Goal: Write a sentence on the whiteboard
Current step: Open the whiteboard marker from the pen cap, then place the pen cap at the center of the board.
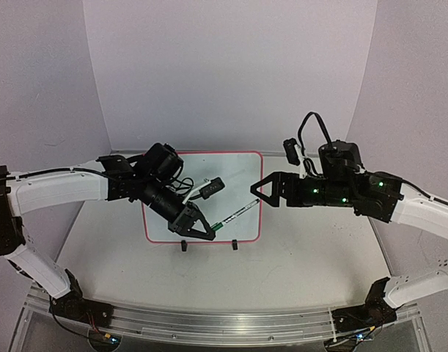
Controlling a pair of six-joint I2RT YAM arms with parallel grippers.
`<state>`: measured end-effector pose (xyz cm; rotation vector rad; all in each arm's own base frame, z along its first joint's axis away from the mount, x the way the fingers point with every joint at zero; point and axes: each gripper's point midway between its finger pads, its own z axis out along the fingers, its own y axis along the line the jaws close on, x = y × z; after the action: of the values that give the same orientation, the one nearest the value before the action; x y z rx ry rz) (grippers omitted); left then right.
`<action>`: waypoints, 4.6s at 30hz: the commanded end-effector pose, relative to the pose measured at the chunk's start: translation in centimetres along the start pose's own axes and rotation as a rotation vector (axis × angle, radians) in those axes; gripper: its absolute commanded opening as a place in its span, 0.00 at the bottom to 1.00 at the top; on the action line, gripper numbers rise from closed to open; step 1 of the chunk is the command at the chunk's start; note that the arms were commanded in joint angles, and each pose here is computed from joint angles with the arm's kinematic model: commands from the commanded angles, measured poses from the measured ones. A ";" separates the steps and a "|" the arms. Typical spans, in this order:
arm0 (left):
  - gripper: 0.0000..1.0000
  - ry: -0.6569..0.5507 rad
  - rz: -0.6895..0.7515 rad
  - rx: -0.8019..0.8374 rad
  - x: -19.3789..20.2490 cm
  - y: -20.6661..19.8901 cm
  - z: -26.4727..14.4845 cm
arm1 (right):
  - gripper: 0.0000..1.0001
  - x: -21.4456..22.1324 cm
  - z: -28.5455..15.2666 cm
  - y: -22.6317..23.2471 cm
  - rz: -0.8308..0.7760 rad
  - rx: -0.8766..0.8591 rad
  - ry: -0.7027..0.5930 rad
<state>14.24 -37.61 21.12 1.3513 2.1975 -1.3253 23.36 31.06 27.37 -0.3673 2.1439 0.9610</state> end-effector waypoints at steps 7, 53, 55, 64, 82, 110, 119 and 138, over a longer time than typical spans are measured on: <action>0.00 0.032 0.182 0.265 0.8 -2.9 -1.1 | 0.98 2.7 0.1 6.3 -0.097 -0.410 0.176; 0.00 0.107 0.074 0.276 2.5 -0.5 0.2 | 0.27 8.4 3.9 8.6 -0.063 -0.568 0.439; 0.00 0.112 0.070 0.277 2.6 -0.5 0.3 | 0.20 8.4 3.9 8.6 -0.063 -0.568 0.439; 0.00 0.109 0.089 0.286 2.7 -0.7 0.1 | 0.00 7.9 3.2 9.0 -0.095 -0.586 0.406; 0.00 0.104 0.068 0.094 3.1 0.8 -0.6 | 0.00 2.5 -5.7 2.6 -0.145 -0.520 0.265; 0.10 0.082 -0.146 -0.418 10.9 10.1 6.0 | 0.00 2.8 -4.2 -5.1 -0.003 -0.137 0.033; 0.28 0.081 -0.186 -0.486 11.5 11.5 5.8 | 0.00 2.9 -4.0 -5.3 0.001 -0.130 0.027; 0.92 0.032 -0.200 -0.487 10.8 10.8 4.7 | 0.00 3.2 -4.3 -5.5 0.003 -0.125 0.021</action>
<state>15.65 -32.97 4.07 1.0201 2.5619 -0.7072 21.48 24.41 23.68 -0.4530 2.1399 1.1074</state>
